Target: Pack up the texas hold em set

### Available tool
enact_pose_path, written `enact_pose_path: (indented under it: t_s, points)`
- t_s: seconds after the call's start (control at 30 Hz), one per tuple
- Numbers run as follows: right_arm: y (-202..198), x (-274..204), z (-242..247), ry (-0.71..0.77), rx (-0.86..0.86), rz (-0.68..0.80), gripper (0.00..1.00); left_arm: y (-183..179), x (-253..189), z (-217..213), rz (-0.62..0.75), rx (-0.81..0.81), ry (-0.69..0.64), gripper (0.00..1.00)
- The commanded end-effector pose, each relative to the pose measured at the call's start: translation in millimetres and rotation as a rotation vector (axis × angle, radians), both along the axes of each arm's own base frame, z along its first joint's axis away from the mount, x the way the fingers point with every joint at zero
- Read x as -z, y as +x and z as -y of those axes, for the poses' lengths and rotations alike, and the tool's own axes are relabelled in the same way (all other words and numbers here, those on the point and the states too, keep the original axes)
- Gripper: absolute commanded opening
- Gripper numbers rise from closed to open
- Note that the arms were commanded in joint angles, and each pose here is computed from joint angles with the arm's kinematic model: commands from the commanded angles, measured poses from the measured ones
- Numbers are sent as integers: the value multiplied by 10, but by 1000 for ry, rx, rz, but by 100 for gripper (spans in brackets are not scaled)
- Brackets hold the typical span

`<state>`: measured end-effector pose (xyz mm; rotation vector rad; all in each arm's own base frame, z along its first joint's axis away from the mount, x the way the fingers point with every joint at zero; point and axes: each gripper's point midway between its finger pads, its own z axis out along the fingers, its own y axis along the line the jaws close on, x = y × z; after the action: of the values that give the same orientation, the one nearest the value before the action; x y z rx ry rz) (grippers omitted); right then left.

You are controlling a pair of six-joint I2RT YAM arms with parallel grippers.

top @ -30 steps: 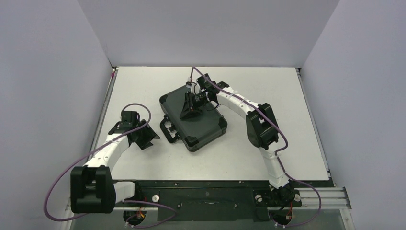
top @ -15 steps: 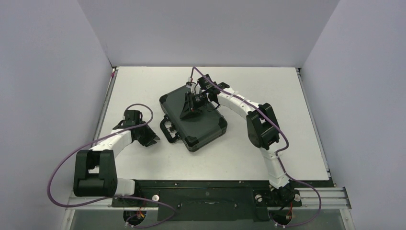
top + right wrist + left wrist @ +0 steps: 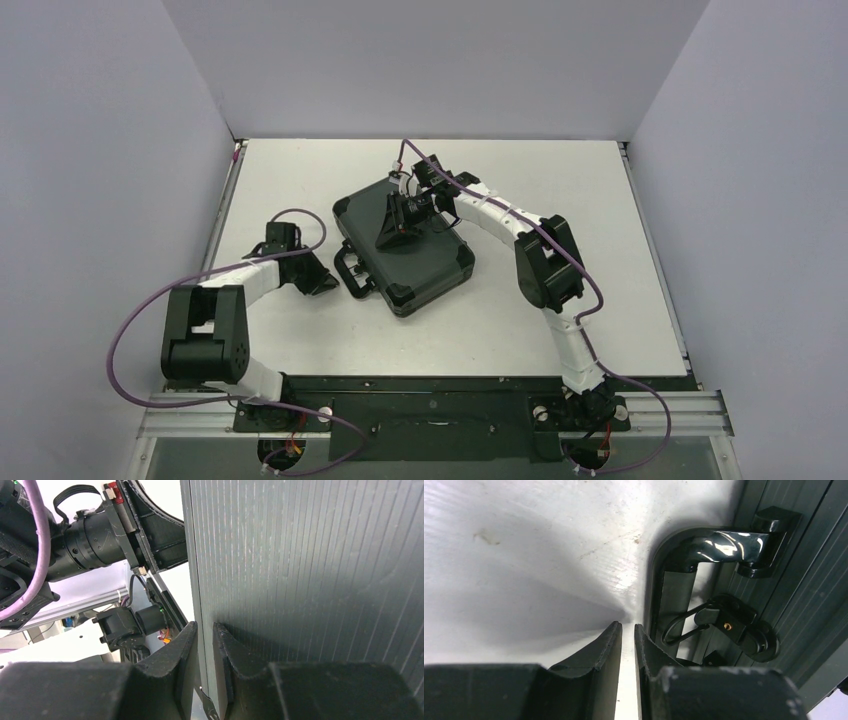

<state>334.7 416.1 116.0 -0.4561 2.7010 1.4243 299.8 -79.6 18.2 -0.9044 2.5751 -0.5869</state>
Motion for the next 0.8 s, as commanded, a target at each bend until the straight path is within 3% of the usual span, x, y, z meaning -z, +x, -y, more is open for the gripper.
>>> enact_pose_path:
  t_s: [0.0,0.37,0.77]
  points:
    - [-227,1227,642,-415,30,-114,18,328,-233,169,123,60,-69,13]
    - [-228,1240,638,-414,28,-118,18,410,-328,493,136,142,-73,14]
    - [-222,1252,646,-414,30,-122,18,418,-349,566,131,177,-49,14]
